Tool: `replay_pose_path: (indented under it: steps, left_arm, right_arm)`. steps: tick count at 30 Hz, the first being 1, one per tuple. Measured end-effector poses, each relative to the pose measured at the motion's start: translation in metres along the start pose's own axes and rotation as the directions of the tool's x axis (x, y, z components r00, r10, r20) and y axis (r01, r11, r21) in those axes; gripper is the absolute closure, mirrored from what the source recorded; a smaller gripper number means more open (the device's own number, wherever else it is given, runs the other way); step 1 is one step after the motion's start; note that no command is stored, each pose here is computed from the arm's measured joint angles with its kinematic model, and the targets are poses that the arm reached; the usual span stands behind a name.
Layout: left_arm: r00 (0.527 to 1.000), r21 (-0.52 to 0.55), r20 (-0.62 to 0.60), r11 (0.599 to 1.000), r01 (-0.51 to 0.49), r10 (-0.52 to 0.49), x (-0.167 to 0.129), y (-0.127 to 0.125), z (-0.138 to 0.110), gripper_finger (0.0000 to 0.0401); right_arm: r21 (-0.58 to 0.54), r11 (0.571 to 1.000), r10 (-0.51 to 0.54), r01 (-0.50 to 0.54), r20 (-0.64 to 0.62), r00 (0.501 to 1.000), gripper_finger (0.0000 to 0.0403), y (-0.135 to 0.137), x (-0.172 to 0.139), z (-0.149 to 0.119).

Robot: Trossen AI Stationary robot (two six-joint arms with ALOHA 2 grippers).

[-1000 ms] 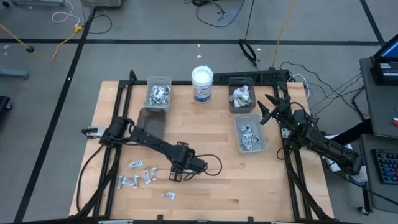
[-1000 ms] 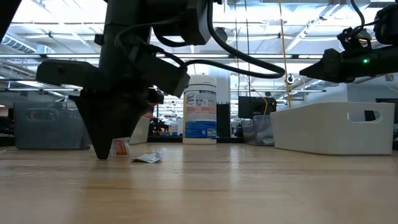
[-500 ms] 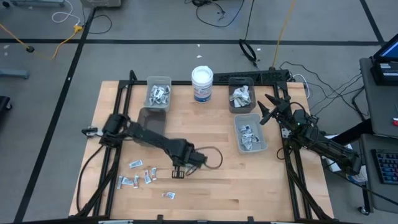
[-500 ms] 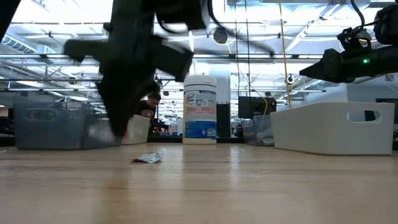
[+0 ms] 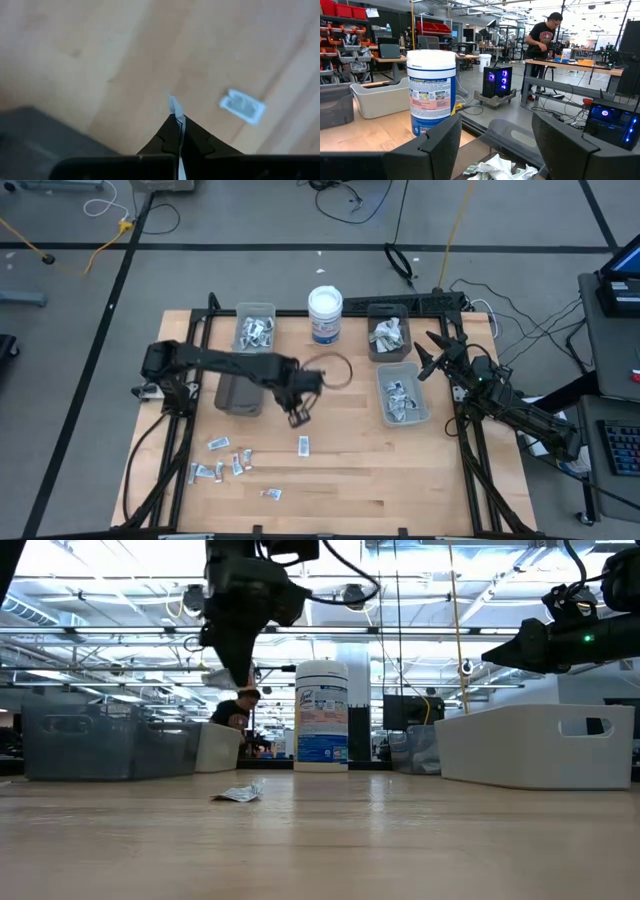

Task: Pick & Place First Aid Supplies
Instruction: Put the orange ointment pack into the left black bin

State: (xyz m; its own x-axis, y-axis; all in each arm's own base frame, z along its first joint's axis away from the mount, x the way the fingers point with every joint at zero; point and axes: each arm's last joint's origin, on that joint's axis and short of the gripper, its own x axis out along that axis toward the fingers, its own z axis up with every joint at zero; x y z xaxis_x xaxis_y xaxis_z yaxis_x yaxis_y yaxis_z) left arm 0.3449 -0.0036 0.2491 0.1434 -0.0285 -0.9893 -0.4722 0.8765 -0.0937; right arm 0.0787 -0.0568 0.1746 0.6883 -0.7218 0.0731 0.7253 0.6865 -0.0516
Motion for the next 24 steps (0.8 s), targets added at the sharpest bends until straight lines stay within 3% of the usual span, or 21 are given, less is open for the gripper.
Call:
replay_pose_path:
  steps: [8,24]
  left_arm:
    - [0.993,-0.218,-0.104,0.972,-0.085,0.063,-0.012,0.051,0.004,0.0398]
    - [0.969,-0.309,-0.163,0.923,-0.230,0.187,-0.028,0.096,-0.014,0.0399]
  right_arm:
    - [0.000,1.000,0.000,0.000,0.000,1.000,0.0165,0.000,0.000,0.000]
    - [0.000,1.000,0.000,0.000,0.000,1.000,0.0165,0.000,0.000,0.000]
